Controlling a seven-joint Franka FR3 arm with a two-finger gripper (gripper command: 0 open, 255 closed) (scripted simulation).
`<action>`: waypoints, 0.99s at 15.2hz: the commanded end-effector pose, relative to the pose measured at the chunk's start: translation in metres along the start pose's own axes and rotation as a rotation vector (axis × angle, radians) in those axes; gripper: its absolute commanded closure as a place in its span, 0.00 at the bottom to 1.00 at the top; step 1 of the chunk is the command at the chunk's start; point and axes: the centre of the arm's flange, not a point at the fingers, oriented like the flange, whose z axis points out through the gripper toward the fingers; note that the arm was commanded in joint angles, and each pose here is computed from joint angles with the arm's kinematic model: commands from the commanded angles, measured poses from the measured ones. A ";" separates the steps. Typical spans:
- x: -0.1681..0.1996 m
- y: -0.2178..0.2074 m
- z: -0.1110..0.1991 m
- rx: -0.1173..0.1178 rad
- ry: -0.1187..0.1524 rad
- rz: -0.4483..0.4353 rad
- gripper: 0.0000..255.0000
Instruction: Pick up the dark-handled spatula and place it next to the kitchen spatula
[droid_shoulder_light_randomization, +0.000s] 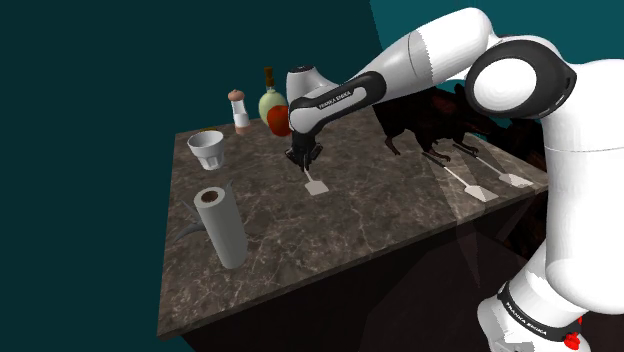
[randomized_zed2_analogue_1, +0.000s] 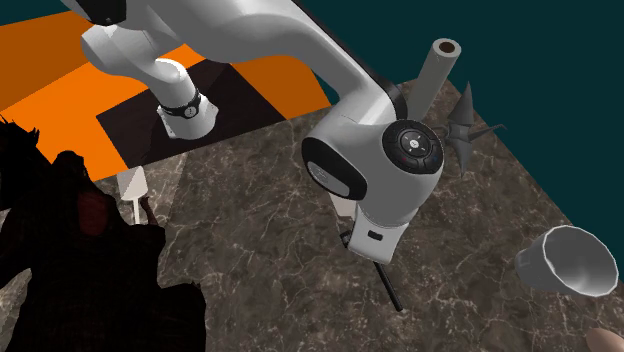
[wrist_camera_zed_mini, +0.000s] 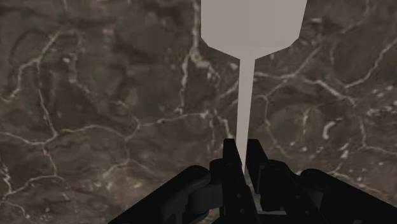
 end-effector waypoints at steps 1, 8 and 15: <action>0.000 0.000 -0.005 0.000 0.000 0.000 1.00; 0.003 0.000 -0.042 0.000 0.000 0.000 1.00; 0.005 0.000 -0.079 0.000 0.000 0.000 1.00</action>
